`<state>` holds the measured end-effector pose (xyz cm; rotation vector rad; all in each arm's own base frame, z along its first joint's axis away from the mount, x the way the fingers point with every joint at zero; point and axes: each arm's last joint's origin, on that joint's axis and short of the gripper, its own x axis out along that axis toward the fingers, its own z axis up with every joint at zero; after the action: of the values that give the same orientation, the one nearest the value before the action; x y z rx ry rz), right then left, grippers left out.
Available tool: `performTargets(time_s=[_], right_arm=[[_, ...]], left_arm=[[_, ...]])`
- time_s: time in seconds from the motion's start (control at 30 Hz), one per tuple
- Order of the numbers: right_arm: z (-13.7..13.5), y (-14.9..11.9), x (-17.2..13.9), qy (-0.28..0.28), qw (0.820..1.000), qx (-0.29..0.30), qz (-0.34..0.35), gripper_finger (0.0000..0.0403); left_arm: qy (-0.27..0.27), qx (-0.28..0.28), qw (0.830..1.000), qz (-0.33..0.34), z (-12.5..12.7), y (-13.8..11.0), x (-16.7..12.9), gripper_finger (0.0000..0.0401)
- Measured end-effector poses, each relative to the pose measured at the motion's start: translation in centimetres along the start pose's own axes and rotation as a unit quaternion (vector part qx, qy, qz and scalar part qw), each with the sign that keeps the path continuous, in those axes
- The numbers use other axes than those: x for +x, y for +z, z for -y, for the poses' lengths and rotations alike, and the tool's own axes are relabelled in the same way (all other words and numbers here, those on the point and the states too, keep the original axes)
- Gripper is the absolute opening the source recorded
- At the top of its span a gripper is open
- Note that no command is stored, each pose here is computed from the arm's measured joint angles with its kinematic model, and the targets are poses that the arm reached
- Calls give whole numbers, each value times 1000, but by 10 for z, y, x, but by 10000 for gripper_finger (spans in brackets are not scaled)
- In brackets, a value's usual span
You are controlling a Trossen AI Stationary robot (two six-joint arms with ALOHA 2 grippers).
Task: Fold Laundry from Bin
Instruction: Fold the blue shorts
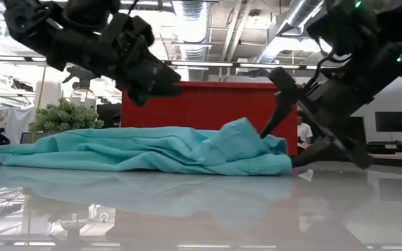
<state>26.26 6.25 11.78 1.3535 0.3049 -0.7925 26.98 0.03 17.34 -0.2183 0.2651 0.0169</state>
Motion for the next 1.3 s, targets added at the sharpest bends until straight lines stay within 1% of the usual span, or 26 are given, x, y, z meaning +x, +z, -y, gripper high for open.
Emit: performTargets(time_s=[0.2,0.33,0.43,0.5,0.63,0.7,0.83,0.97,1.07,1.17,1.3], right_arm=[[6,-3,8,-12,1000,13,1,306],[3,-3,5,-10,1000,6,-17,306],[2,-3,3,-9,1000,8,-26,306],[1,2,6,-11,1000,15,-18,306],[0,13,14,-22,999,12,-24,306],[0,18,16,-24,999,7,-23,305],[0,23,19,-32,999,-2,-33,290],[3,26,22,-45,999,-2,-31,261],[5,26,23,-53,998,-5,-31,226],[8,26,23,-67,997,-12,-29,168],[9,26,23,-70,997,-20,-25,71]], left_arm=[[10,13,999,-39,-4,-15,17,195],[26,20,997,-74,-11,-31,28,195],[35,26,995,-89,-17,-38,39,194],[33,24,995,-96,-20,-41,47,194],[13,21,994,-107,-22,-42,59,194],[11,26,994,-110,-22,-43,64,194],[12,26,993,-112,-23,-45,69,194],[12,28,993,-117,-24,-46,71,194],[11,29,993,-115,-24,-46,71,194],[10,29,993,-112,-23,-45,71,194],[7,28,993,-113,-23,-46,71,194]])
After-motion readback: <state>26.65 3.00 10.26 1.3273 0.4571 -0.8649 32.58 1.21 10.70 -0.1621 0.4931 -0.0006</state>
